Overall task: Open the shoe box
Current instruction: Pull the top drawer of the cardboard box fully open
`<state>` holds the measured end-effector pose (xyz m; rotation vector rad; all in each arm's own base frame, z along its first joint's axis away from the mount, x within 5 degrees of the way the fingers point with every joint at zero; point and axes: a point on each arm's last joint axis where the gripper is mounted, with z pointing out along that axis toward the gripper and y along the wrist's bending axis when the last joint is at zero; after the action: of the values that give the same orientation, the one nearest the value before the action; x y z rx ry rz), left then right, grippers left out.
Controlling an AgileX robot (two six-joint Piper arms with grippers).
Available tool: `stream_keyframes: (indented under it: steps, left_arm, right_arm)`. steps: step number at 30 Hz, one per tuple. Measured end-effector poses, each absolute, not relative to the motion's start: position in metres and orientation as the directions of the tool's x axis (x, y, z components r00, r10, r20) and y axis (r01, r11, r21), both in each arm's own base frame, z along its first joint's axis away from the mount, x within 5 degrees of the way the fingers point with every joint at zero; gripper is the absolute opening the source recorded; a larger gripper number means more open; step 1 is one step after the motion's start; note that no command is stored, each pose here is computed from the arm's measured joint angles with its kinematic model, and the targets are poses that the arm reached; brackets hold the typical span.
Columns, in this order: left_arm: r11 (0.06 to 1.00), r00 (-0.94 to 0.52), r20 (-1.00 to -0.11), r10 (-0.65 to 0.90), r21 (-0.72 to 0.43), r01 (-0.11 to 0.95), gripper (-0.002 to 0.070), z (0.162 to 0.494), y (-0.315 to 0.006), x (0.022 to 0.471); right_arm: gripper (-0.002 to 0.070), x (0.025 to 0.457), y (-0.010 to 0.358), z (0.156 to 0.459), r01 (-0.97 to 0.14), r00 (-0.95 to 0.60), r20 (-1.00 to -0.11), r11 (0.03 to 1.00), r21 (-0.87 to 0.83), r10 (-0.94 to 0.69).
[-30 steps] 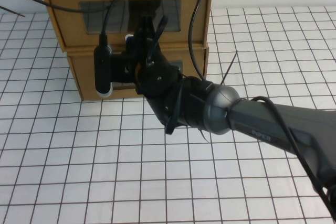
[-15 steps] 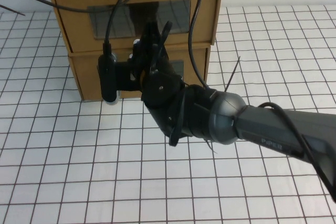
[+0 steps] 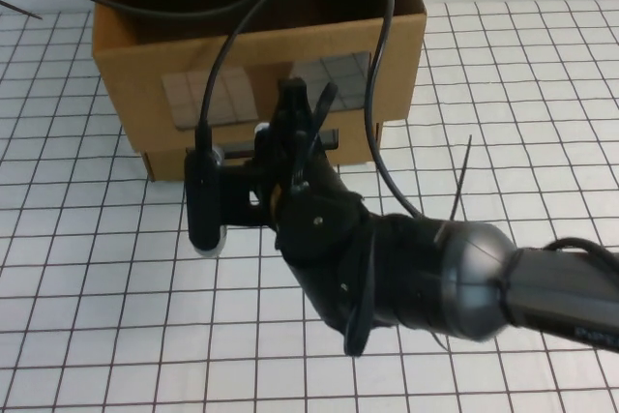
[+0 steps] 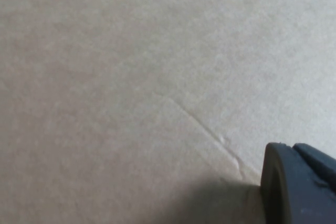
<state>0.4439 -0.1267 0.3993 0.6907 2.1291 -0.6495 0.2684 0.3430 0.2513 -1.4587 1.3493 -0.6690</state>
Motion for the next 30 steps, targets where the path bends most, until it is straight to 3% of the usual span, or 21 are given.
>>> stream_keyframes:
  steps: [13, 30]
  left_arm:
    - [0.72, -0.551, -0.797, 0.249, -0.228, 0.655, -0.0002, 0.4, -0.127, 0.443]
    - [0.719, -0.555, -0.793, 0.251, -0.231, 0.656, -0.0002, 0.399, -0.127, 0.443]
  right_arm:
    - [0.0008, 0.202, 0.33, 0.249, -0.537, 0.177, -0.315, 0.176, -0.825, -0.932]
    - [0.0025, 0.192, 0.33, 0.249, -0.572, 0.125, -0.343, 0.215, -0.792, -0.931]
